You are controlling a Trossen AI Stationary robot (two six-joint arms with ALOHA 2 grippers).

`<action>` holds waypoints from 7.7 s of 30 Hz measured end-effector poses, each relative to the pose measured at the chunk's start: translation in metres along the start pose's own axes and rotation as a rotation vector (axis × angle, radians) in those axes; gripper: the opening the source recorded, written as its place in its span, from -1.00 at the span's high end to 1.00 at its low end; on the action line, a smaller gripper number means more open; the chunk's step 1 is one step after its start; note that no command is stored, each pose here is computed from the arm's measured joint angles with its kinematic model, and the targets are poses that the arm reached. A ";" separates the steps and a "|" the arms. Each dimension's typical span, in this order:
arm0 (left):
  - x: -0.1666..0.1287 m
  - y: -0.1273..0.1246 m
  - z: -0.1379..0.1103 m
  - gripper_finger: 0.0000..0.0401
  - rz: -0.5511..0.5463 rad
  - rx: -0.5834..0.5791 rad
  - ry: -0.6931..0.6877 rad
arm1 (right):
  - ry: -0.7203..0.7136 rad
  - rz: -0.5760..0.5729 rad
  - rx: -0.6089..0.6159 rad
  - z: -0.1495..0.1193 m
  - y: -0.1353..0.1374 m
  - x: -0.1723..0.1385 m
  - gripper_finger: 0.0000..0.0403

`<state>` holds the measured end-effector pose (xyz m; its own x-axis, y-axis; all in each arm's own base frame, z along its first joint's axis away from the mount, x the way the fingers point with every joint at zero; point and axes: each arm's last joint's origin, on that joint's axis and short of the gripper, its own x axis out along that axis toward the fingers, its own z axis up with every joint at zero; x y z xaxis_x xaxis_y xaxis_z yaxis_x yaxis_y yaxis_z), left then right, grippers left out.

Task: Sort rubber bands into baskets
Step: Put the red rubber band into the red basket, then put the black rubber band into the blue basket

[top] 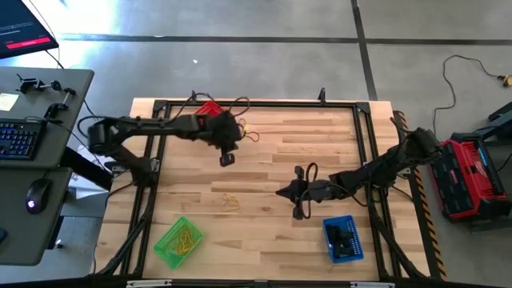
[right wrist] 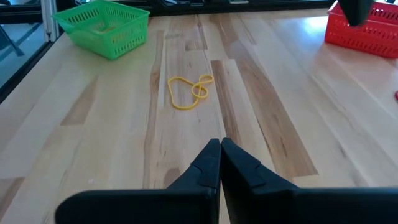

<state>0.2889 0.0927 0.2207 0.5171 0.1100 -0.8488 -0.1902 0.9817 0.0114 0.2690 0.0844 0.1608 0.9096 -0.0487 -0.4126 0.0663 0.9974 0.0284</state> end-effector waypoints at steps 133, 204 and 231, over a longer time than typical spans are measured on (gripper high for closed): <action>-0.006 0.134 -0.071 0.73 0.327 -0.248 0.271 | 0.072 -0.016 0.036 0.002 0.001 0.002 1.00; -0.006 -0.106 -0.053 1.00 -0.390 0.242 -0.869 | 1.235 -0.621 0.343 -0.052 -0.053 -0.072 0.39; -0.005 -0.106 -0.054 1.00 -0.400 0.218 -0.856 | 0.973 -0.220 0.385 0.066 0.040 -0.099 0.99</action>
<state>0.2616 -0.0201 0.1956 0.9589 -0.2467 -0.1404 0.2458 0.9690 -0.0241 0.2090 0.1252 0.2626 0.1546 0.0075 -0.9879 0.4686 0.8798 0.0800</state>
